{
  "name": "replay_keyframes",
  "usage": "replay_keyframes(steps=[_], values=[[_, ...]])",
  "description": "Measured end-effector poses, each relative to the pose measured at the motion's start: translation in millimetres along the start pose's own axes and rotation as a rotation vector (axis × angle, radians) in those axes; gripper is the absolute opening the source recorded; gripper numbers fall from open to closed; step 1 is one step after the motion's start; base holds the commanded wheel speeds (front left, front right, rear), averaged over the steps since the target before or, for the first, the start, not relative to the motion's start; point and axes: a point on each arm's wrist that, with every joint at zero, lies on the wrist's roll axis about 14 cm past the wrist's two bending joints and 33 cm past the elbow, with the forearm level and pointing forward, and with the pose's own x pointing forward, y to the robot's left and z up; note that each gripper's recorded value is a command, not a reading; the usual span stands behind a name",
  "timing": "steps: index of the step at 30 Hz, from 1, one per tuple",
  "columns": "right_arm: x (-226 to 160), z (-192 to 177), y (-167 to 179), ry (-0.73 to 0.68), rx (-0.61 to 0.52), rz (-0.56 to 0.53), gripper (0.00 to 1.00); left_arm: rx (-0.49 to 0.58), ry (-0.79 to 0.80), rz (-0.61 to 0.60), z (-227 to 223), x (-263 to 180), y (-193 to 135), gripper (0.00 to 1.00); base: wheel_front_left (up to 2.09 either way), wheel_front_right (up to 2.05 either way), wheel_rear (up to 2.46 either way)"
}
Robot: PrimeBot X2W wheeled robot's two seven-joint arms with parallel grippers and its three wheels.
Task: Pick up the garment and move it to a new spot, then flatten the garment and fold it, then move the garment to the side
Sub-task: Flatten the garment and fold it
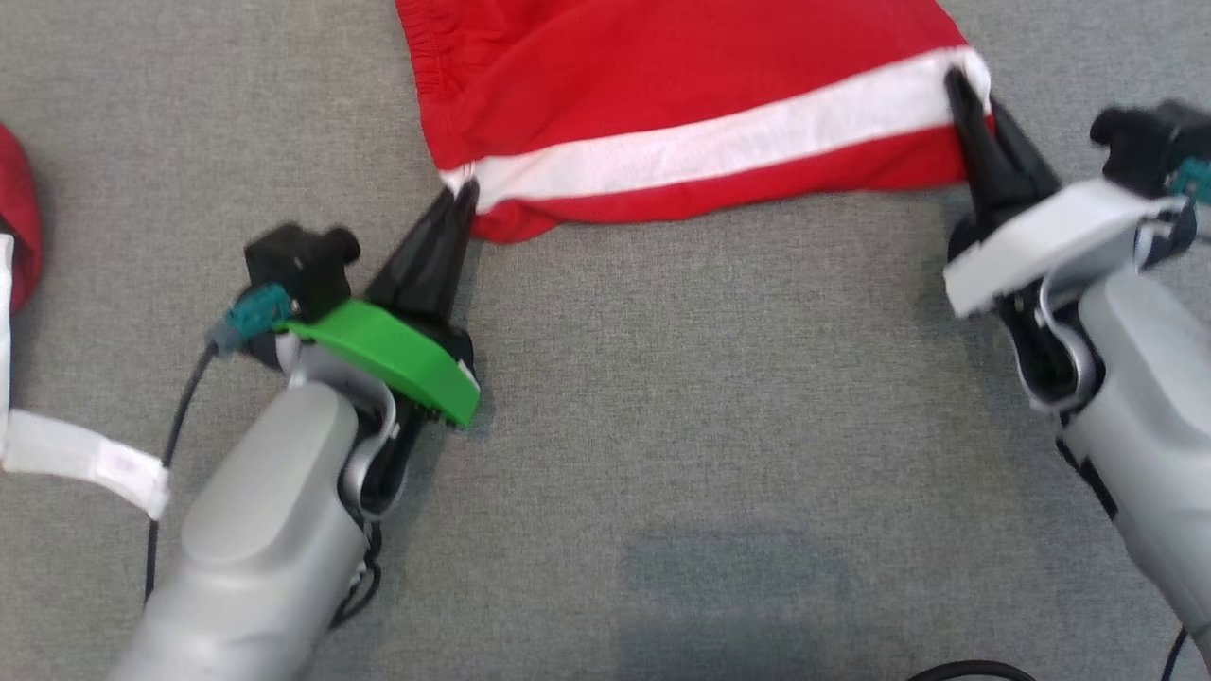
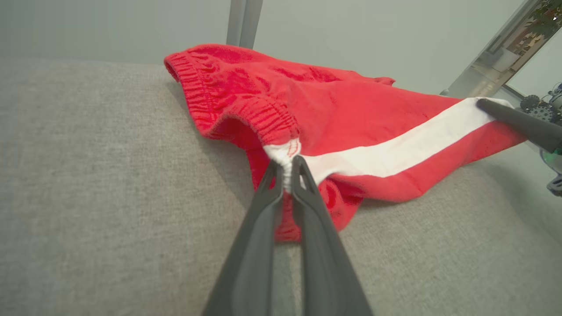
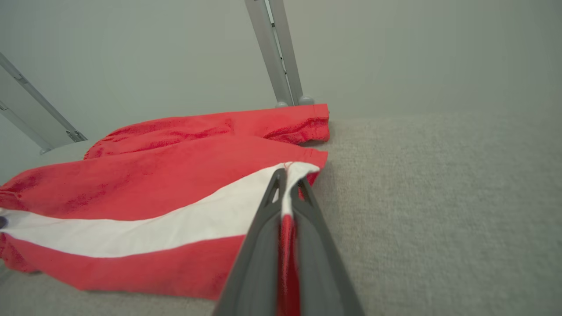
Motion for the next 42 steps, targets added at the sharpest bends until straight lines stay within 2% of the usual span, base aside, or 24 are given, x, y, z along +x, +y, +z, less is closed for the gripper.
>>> replay_keyframes(steps=[3,8,13,21,33,38,42], values=[[-41,-34,-7,0.103,0.055,-0.039,0.0,-0.07,0.061,0.032,-29,-29,-7,0.0,0.0,0.0,0.0],[-95,-59,-4,0.202,0.094,-0.067,0.0,-0.128,0.084,0.071,-43,-66,-18,0.0,0.0,0.0,0.0],[-133,-66,5,0.237,0.11,-0.081,0.0,-0.163,0.077,0.105,-47,-98,-29,0.0,0.0,0.0,0.0],[-185,-74,35,0.271,0.115,-0.049,0.0,-0.146,0.109,0.116,-66,-156,-48,0.0,0.0,0.0,0.0],[-242,-81,76,0.304,0.121,0.061,0.0,-0.156,0.045,0.139,-70,-206,-67,0.0,0.0,0.0,0.0],[-243,-63,72,0.258,0.124,0.064,0.0,-0.141,0.007,0.124,-61,-213,-71,0.0,0.0,0.0,0.0],[-230,-37,64,0.18,0.135,0.05,0.0,-0.122,-0.058,0.088,-38,-209,-78,0.0,0.0,0.0,0.0]])
